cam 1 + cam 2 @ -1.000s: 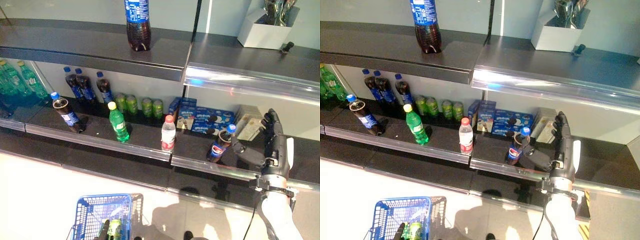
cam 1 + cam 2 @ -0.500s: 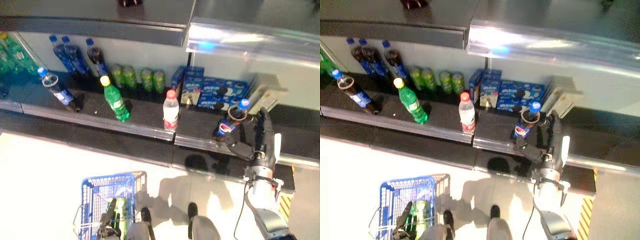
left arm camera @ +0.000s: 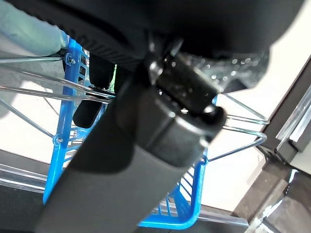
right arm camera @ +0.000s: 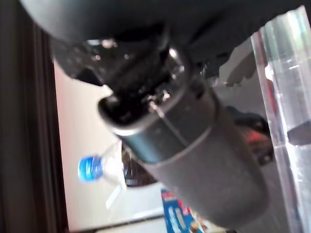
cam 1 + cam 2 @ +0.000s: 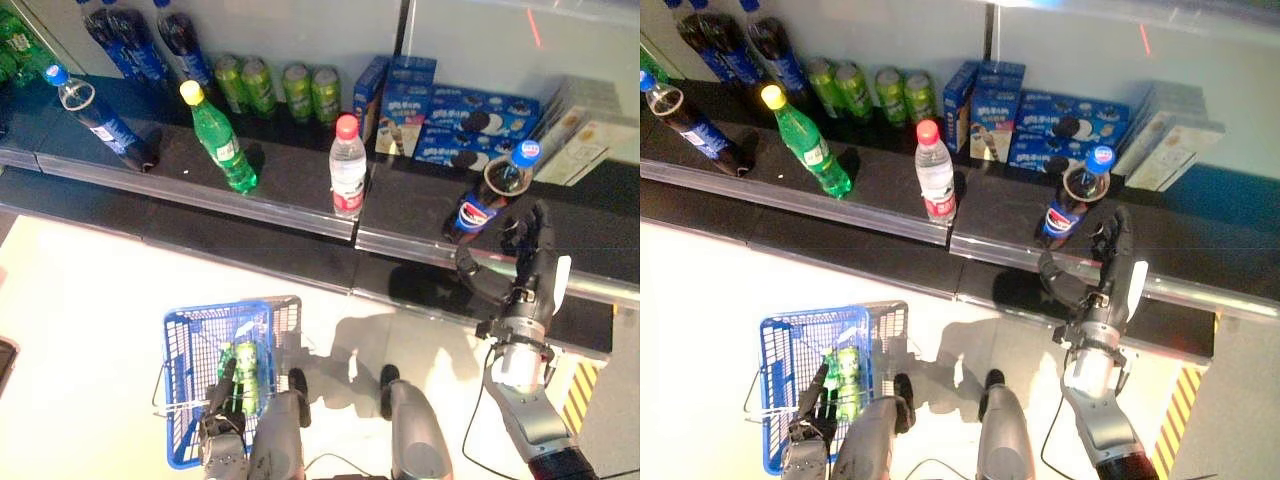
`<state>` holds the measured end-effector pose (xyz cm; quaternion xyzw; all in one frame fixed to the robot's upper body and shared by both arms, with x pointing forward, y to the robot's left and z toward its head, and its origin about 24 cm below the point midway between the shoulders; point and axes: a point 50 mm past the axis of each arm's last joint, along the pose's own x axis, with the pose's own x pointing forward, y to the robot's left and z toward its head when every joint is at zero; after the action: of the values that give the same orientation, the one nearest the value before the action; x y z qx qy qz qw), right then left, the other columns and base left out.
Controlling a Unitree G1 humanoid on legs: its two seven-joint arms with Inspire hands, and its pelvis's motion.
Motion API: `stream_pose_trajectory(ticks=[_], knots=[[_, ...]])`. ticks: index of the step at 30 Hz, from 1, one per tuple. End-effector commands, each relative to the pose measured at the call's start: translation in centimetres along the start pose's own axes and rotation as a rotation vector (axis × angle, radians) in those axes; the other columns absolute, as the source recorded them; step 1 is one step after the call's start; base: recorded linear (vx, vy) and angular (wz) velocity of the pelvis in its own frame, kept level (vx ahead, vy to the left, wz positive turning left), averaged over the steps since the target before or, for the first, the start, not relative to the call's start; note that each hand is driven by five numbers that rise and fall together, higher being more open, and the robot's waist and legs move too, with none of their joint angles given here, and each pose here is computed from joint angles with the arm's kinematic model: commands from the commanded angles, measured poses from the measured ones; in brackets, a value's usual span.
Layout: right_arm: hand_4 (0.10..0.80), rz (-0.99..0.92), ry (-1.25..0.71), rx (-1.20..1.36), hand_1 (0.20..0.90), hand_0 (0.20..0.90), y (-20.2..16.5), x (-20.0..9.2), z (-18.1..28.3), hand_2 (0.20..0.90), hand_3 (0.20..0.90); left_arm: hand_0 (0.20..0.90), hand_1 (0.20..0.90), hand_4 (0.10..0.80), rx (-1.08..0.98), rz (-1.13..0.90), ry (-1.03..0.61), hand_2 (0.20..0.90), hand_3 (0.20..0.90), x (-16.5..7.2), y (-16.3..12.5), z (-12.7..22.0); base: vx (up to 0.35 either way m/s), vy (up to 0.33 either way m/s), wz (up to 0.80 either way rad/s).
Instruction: Pick up the drink and place into the basket.
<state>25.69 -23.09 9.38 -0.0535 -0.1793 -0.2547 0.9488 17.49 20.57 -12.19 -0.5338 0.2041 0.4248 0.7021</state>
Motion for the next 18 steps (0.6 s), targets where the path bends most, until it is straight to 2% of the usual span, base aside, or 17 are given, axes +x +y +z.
stream_pose_trajectory(ticks=[1,7,18], knots=[[0.8,-0.083,-0.282,0.166,0.9,0.9,0.3,2.4,5.4,0.9,0.9,0.3,0.3,0.1,0.031,-0.1,-0.176,0.3,0.2,-0.6,0.3,3.6,0.0,0.0,0.0],[0.8,-0.097,-0.316,0.182,0.9,0.9,0.9,3.5,6.5,0.9,0.9,0.3,0.3,0.1,0.021,-0.129,-0.157,0.3,0.2,-0.6,-0.6,3.1,-0.009,0.007,0.01],[0.8,-0.074,-0.35,0.233,0.9,0.9,2.6,5.2,8.4,0.9,0.9,0.3,0.3,0.1,0.04,-0.138,-0.127,0.3,0.2,-0.5,-0.4,2.7,0.0,0.003,0.02]])
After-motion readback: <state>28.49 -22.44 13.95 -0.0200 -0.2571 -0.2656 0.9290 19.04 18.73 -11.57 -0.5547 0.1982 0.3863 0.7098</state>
